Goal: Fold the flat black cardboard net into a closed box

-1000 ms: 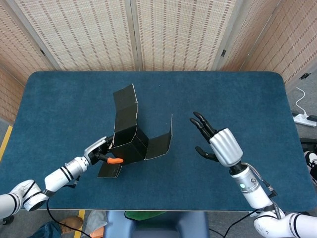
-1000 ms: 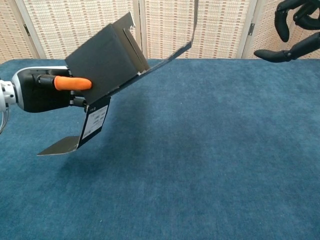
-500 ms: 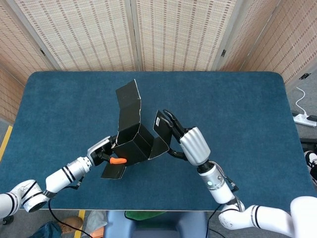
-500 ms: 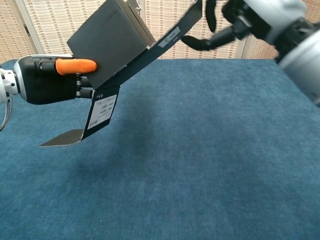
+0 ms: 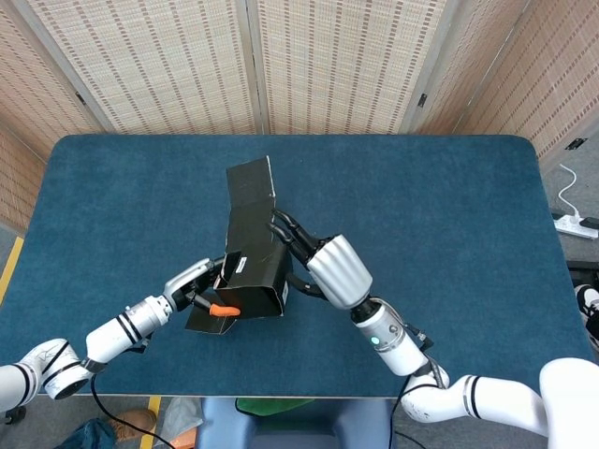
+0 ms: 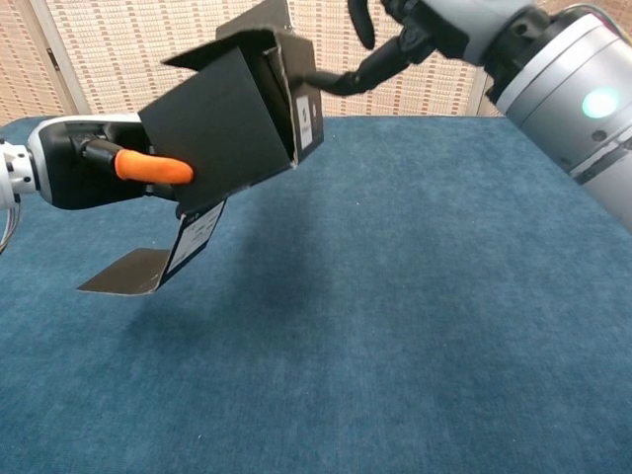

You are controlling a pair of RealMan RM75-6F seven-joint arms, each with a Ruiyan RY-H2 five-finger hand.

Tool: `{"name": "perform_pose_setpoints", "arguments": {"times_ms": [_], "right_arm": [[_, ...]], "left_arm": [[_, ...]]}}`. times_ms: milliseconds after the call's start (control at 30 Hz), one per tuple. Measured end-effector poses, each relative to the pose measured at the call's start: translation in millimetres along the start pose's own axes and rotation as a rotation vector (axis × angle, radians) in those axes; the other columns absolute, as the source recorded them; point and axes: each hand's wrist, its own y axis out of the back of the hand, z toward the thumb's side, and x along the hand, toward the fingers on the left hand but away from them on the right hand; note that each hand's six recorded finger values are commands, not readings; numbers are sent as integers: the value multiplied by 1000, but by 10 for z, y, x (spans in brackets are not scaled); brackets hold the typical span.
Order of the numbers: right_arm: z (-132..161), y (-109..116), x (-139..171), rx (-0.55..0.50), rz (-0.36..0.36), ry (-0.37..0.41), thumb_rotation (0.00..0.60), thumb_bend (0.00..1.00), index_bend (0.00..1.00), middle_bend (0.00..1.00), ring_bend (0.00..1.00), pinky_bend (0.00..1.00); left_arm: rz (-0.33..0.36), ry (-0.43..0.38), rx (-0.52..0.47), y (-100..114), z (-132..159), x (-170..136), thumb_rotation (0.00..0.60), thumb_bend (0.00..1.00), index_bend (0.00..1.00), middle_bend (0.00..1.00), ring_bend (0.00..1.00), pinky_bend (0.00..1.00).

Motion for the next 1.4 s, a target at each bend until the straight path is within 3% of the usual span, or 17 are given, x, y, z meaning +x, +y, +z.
{"name": "perform_pose_setpoints", "arguments": {"times_ms": [300, 767, 1067, 1400], "right_arm": [[198, -261, 56, 119, 138, 103, 600, 152, 3, 127, 687, 1000], [216, -752, 295, 251, 223, 188, 600, 165, 132, 250, 720, 1000], [99, -1149, 504, 293, 286, 200, 600, 165, 146, 261, 724, 1000], [63, -1339, 650, 312, 301, 229, 600, 167, 170, 270, 727, 1000]], "left_arm": [[12, 23, 181, 10, -55, 33, 600, 178, 279, 242, 493, 571], [24, 87, 480, -77, -376, 172, 600, 180, 260, 219, 482, 562], [28, 132, 583, -144, -656, 282, 600, 179, 251, 212, 479, 562], [41, 177, 674, -182, -841, 336, 600, 179, 223, 196, 477, 563]]}}
